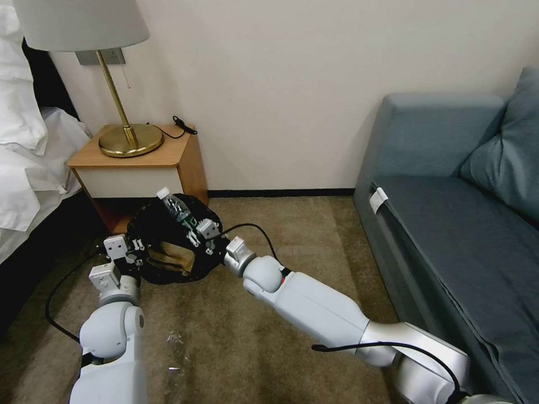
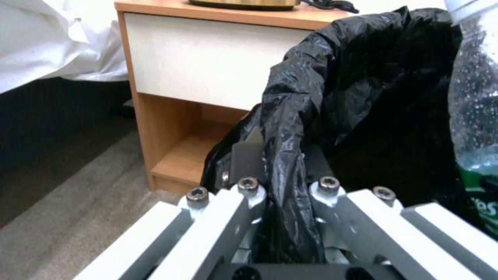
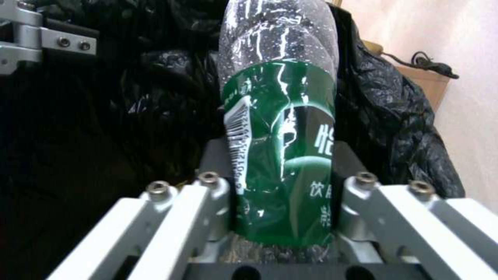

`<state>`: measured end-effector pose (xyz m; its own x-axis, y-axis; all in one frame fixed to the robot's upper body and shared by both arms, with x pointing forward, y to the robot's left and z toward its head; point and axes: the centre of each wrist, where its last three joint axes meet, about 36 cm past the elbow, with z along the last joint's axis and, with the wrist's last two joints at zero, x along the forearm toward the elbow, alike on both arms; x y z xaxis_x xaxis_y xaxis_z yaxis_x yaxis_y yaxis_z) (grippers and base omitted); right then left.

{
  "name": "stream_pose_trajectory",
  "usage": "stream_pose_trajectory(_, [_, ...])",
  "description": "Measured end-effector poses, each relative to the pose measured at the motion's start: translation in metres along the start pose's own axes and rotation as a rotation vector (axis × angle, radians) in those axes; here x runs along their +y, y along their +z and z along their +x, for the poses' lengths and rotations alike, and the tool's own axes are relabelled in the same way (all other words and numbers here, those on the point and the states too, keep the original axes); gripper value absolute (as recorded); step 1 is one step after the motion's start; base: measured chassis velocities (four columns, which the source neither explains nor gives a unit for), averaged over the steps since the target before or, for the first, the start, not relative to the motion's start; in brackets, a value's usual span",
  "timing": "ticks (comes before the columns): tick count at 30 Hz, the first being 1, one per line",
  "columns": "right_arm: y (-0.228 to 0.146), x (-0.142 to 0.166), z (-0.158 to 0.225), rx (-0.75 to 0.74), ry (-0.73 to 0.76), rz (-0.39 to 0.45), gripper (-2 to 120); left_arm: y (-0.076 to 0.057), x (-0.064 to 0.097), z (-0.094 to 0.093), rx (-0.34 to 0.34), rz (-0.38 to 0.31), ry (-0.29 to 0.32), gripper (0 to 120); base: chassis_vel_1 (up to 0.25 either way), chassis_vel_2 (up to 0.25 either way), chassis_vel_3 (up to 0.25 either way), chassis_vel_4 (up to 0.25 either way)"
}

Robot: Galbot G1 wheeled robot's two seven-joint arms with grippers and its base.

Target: Pick up the trash bin, then pick up the garbage on the floor and place it into the trash bin.

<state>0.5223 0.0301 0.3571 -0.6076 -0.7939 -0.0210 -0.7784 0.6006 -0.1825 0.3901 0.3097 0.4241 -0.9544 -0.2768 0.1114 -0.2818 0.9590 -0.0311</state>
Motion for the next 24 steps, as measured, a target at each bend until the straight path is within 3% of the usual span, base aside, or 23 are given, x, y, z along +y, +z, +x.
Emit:
stream_pose_trajectory(10, [-0.008, -0.004, 0.0, 0.006, 0.011, -0.014, 61, 0.002, -0.001, -0.002, 0.003, 0.001, 0.001, 4, 0.0, 0.0, 0.0, 0.0])
stream_pose_trajectory(15, [-0.012, -0.005, 0.0, -0.004, 0.009, -0.017, 85, 0.002, -0.002, -0.004, 0.003, -0.001, 0.003, 4, 0.0, 0.0, 0.0, 0.0])
stream_pose_trajectory(19, [-0.013, -0.005, 0.0, -0.005, 0.007, -0.019, 90, 0.002, -0.002, -0.004, 0.004, -0.002, 0.002, 4, 0.0, 0.0, 0.0, 0.0])
stream_pose_trajectory(20, [-0.013, -0.006, 0.0, -0.005, 0.007, -0.021, 98, 0.003, -0.002, -0.004, 0.005, -0.002, 0.003, 4, 0.0, 0.0, 0.0, 0.0])
stream_pose_trajectory(24, [-0.018, -0.015, -0.001, -0.019, 0.039, -0.033, 100, 0.003, -0.002, -0.004, 0.006, -0.004, 0.003, 4, 0.0, 0.0, 0.0, 0.0])
